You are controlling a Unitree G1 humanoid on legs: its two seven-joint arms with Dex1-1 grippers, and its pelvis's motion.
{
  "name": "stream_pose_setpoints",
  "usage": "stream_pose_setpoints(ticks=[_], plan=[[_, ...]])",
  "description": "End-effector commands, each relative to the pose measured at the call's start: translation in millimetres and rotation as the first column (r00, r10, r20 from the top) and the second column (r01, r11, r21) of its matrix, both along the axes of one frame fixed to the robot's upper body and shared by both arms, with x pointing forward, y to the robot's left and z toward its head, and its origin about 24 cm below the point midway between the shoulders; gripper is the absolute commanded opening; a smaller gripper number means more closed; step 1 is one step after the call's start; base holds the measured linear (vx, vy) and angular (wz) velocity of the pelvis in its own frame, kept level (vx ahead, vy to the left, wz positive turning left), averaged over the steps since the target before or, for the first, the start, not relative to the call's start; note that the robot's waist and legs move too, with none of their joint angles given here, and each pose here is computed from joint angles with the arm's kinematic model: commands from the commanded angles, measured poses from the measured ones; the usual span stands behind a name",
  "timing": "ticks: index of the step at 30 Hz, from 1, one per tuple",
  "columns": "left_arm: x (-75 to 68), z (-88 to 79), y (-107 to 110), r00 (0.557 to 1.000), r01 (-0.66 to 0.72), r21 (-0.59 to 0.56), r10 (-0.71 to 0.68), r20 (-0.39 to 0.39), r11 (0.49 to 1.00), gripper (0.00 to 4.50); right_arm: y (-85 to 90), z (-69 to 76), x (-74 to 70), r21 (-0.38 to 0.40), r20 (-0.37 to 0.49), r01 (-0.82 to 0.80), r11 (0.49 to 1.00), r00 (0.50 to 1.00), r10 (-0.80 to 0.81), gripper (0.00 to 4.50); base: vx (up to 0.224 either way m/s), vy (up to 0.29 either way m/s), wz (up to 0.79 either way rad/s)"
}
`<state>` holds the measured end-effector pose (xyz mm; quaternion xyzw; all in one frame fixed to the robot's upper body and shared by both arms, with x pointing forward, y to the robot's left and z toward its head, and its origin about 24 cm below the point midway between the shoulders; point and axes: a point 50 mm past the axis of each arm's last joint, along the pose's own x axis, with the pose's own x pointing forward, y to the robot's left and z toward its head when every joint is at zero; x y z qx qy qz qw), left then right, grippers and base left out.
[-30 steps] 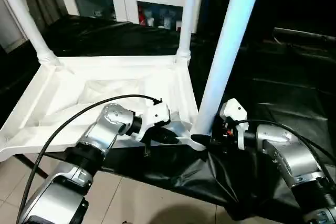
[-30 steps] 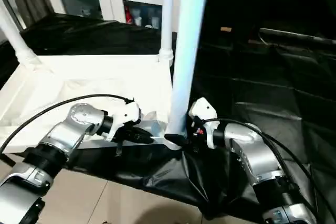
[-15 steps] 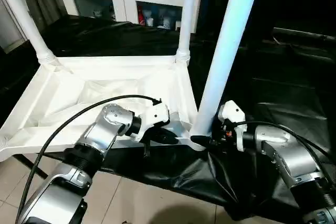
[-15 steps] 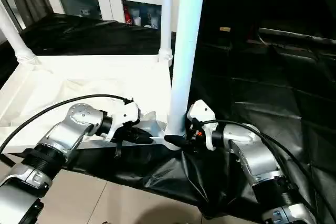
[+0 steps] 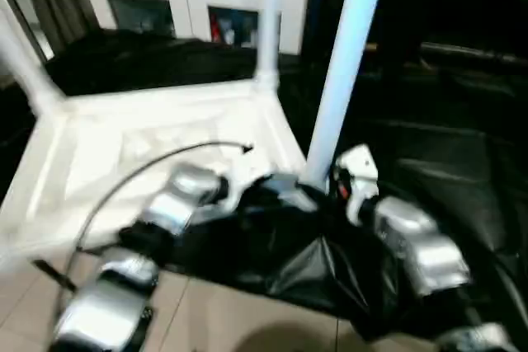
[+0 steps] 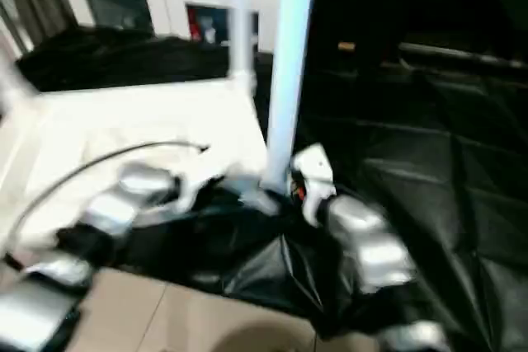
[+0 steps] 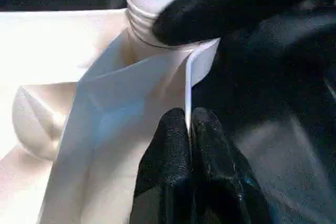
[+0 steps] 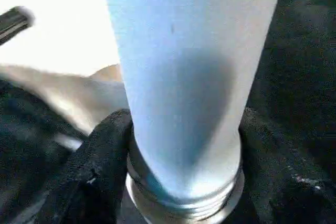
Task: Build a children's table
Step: Rotate leg to tighten
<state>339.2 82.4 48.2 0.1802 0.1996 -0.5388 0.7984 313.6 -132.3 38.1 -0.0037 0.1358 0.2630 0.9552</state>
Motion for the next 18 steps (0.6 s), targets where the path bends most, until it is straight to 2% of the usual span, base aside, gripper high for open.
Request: stream_pose_setpoints(ticks=[1,2,3,6,9,10,11,14,15,18], plan=[[6.8,0.7,-7,0.996,-0.091,-0.011,0.091,0.019,0.996,0.00,0.8,-12.9,1.2,-0.012,-0.065,0.141,0.990,0.988,-0.142,2.65,0.000,0.000,0.00],[10.1,1.8,-16,0.991,-0.132,-0.010,0.133,0.029,0.991,0.00,9.6,-13.3,3.6,0.002,-0.062,0.194,0.981,0.979,-0.194,2.65,0.000,0.000,0.00],[10.1,1.8,-16,0.991,-0.132,-0.010,0.133,0.029,0.991,0.00,9.6,-13.3,3.6,0.002,-0.062,0.194,0.981,0.979,-0.194,2.65,0.000,0.000,0.00],[13.3,5.2,-39,0.984,-0.165,-0.011,0.165,0.062,0.986,0.00,31.8,-12.2,7.6,-0.005,-0.021,0.239,0.971,0.971,-0.239,2.65,0.000,0.000,0.00],[12.4,5.4,-45,0.987,-0.149,-0.015,0.150,0.065,0.989,0.00,38.3,-11.0,7.6,0.010,-0.013,0.220,0.976,0.976,-0.219,2.65,0.000,0.000,0.00],[10.7,4.5,-46,0.990,-0.125,-0.013,0.126,0.062,0.992,0.00,39.6,-6.9,7.2,0.029,0.011,0.174,0.984,0.985,-0.174,2.65,0.000,0.000,0.00],[10.1,4.1,-47,0.991,-0.117,-0.012,0.118,0.061,0.993,0.00,39.8,-5.4,6.9,0.034,0.021,0.157,0.987,0.987,-0.158,3.21,0.000,0.000,0.00],[8.5,2.7,-44,0.995,-0.086,-0.009,0.087,0.053,0.996,0.00,36.1,1.3,7.3,0.058,0.059,0.122,0.991,0.990,-0.126,3.35,0.000,0.000,0.00],[7.9,2.5,-41,0.996,-0.069,-0.009,0.069,0.049,0.998,0.00,32.2,4.3,7.7,0.058,0.076,0.107,0.993,0.991,-0.111,3.52,0.000,0.000,0.00],[6.9,0.7,-32,0.999,-0.029,0.008,0.028,0.032,1.000,0.00,22.4,10.0,7.8,0.074,0.081,0.025,0.997,0.996,-0.031,3.78,0.000,0.000,0.00]])
